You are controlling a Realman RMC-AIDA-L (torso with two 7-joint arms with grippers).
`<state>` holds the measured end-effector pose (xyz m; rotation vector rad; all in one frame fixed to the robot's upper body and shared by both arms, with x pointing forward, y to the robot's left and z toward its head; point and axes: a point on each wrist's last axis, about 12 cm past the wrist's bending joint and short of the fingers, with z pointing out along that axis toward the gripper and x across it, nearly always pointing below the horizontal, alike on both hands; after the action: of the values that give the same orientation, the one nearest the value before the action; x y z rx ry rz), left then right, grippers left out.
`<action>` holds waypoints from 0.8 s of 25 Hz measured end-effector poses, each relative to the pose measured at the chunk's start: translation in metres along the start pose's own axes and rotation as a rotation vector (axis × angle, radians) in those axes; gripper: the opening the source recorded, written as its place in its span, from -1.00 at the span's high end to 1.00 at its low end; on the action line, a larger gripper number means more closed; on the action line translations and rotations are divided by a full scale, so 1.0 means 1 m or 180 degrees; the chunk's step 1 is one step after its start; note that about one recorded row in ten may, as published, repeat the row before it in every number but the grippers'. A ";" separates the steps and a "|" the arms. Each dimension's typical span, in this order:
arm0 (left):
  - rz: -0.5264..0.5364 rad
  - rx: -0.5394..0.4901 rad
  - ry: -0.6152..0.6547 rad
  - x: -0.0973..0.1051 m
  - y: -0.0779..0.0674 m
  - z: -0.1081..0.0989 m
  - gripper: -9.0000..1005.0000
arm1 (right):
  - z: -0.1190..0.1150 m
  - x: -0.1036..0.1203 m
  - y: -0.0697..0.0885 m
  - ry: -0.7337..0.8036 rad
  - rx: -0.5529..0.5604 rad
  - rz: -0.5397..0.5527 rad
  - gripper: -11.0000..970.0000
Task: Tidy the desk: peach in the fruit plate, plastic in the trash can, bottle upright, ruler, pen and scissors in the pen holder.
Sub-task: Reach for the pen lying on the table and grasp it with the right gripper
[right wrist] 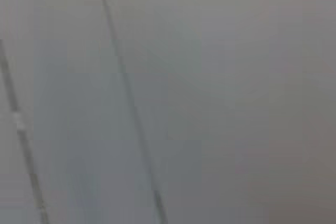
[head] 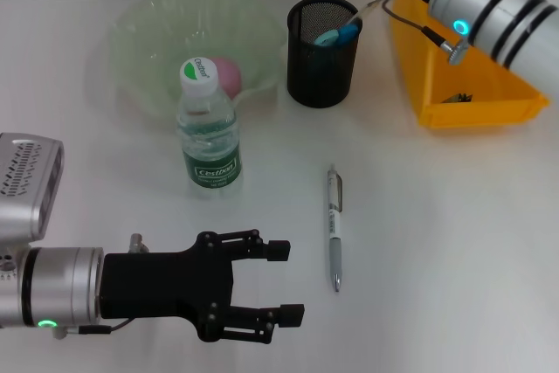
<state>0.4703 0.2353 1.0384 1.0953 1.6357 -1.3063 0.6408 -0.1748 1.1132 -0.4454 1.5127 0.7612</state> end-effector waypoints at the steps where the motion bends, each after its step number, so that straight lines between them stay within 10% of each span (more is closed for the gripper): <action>1: 0.0000 0.0000 0.0000 0.000 0.000 0.000 -0.65 | 0.000 0.000 0.000 0.0000 0.0000 0.0000 -0.25; 9: -0.0009 0.0000 0.0008 0.000 0.000 -0.001 -0.65 | -0.034 -0.051 0.011 0.1325 -0.0788 -0.0007 -0.24; 12: -0.0019 0.0005 0.0007 -0.001 0.000 0.000 -0.65 | -0.036 -0.084 0.028 0.2490 -0.0587 -0.0064 -0.24; 20: -0.0031 0.0022 0.0012 -0.002 0.001 0.000 -0.65 | -0.014 -0.111 0.053 0.3757 0.0161 0.0058 -0.24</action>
<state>0.4718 0.2352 1.0398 1.0956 1.6423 -1.3177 0.6059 -0.1661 1.2314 -0.9319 2.6131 0.4508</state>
